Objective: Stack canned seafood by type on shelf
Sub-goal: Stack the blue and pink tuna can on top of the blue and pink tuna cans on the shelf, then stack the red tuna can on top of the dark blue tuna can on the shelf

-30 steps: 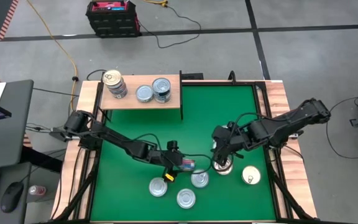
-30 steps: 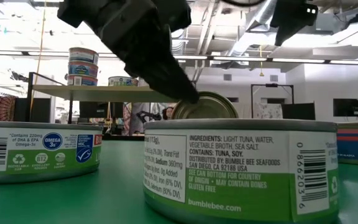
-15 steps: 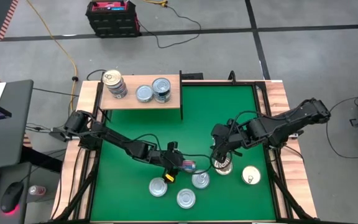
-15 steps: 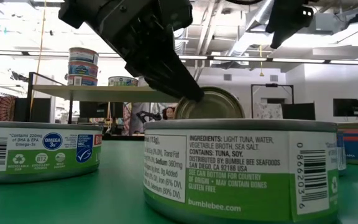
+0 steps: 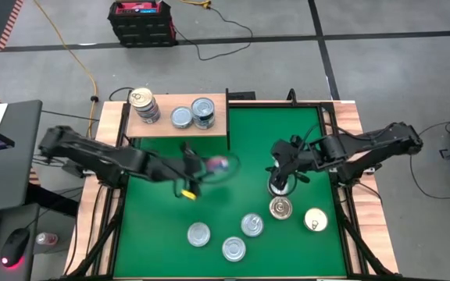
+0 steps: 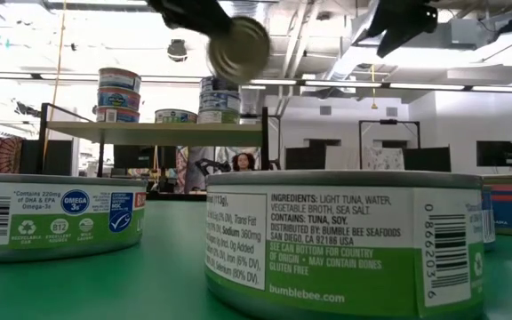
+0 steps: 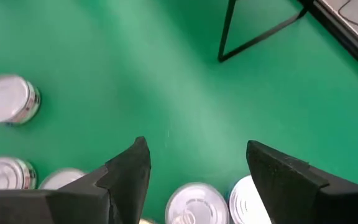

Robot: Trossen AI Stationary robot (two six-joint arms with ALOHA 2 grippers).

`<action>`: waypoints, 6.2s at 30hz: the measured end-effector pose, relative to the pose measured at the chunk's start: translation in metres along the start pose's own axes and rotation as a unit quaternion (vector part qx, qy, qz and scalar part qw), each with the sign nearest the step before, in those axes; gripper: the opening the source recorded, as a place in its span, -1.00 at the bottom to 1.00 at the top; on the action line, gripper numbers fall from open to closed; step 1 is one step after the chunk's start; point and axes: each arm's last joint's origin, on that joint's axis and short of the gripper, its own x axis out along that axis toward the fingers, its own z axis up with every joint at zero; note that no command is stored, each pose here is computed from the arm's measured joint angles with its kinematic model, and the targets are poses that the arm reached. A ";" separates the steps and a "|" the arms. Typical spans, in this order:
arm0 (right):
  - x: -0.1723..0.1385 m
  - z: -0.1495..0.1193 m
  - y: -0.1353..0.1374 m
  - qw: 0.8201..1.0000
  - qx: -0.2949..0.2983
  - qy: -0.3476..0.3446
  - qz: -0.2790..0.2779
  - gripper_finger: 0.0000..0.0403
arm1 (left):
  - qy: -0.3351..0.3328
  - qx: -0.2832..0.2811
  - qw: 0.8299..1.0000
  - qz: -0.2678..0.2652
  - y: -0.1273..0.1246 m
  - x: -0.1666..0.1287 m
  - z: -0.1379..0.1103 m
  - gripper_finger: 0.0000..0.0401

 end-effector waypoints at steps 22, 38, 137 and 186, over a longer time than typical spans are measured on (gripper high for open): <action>0.005 0.012 0.006 0.998 0.018 -0.051 0.015 0.44 | 0.078 0.286 0.885 0.359 0.109 -0.138 -0.001 0.03; 0.002 0.022 0.012 0.993 0.033 -0.103 0.044 0.44 | 0.096 0.257 0.898 0.343 0.145 -0.179 -0.034 0.02; 0.003 0.038 0.011 0.980 0.105 -0.143 0.090 0.44 | 0.199 0.327 0.891 0.244 0.177 -0.156 -0.050 0.39; 0.040 0.015 0.014 0.995 0.021 0.047 0.084 0.44 | 0.070 -0.197 0.937 -0.279 0.000 -0.061 -0.039 0.16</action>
